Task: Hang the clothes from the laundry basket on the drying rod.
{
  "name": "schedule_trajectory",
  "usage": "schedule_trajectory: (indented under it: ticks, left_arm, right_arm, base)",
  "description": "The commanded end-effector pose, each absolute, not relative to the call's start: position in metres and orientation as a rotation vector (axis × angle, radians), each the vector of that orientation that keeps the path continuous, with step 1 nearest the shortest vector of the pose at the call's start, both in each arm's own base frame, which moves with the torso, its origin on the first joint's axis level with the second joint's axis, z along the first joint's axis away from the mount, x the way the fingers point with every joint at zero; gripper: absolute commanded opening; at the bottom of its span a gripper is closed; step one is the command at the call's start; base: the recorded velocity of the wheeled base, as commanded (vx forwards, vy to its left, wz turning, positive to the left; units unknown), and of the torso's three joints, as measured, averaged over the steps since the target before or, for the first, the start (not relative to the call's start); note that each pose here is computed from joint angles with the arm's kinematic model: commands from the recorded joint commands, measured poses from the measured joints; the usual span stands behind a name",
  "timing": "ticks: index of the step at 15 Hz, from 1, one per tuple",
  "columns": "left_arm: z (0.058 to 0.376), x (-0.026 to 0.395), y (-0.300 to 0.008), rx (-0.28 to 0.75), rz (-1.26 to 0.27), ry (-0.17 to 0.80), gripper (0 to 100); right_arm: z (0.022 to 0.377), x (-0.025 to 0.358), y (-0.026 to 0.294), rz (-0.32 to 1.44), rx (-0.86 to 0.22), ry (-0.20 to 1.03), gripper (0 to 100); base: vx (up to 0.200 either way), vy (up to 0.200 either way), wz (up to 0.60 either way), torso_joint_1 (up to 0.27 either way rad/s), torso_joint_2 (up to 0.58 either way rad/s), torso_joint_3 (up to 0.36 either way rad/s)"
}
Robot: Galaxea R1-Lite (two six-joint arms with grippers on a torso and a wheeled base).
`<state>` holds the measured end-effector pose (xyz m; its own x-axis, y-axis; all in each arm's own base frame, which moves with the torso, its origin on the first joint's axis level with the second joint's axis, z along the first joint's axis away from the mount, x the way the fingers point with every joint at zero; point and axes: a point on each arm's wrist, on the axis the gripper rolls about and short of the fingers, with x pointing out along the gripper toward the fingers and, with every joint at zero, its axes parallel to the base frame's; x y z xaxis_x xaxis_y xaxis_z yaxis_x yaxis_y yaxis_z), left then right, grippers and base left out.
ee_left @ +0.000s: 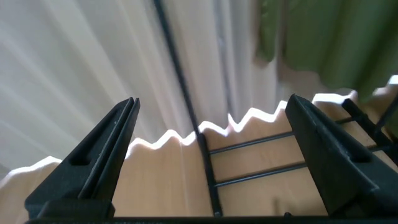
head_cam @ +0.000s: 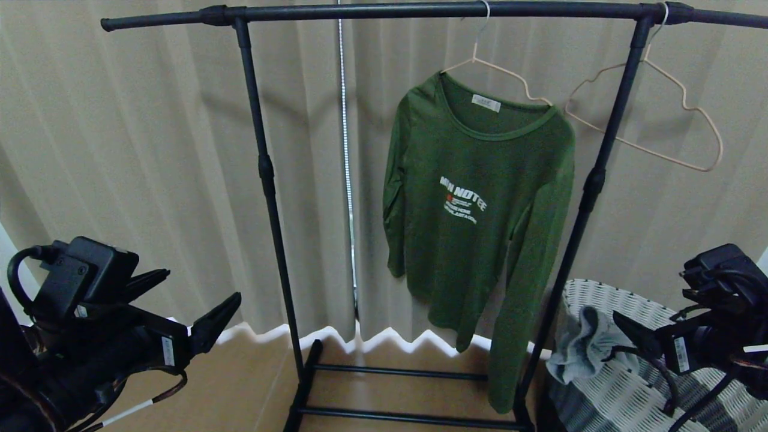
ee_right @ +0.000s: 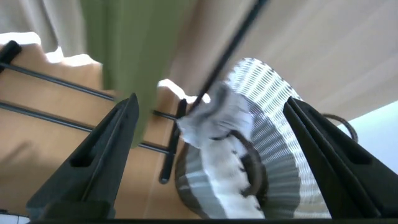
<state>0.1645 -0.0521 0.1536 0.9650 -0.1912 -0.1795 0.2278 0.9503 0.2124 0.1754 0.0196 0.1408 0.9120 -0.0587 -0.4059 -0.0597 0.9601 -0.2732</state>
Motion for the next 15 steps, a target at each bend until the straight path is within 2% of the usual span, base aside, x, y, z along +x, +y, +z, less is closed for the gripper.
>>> schedule_trajectory:
  ticks: [1,5,14,15]
  left_arm:
    - [0.1528,0.1641,-0.0518,0.235,-0.213,0.162,100]
    - [0.1526,0.1643,-0.0519,0.235,-0.213,0.163,100]
    - [0.1545,0.1654,-0.0519,0.230,-0.211,0.156,100]
    - [0.1538,0.1654,-0.0520,0.231,-0.211,0.159,100]
  right_arm:
    - [0.1409,0.1754,0.0197,0.002,-0.286,0.423,100]
    - [0.1409,0.1754,0.0197,0.002,-0.286,0.423,100]
    - [0.1414,0.1750,0.0197,0.001,-0.286,0.420,100]
    - [0.1410,0.1747,0.0196,0.001,-0.286,0.422,100]
  base:
    - [0.000,-0.200,0.00,0.007,-0.01,0.007]
    - [0.000,-0.200,0.00,-0.004,0.00,0.002]
    - [0.000,0.000,0.00,0.000,0.00,0.000]
    - [0.200,0.000,0.00,0.007,0.00,0.002]
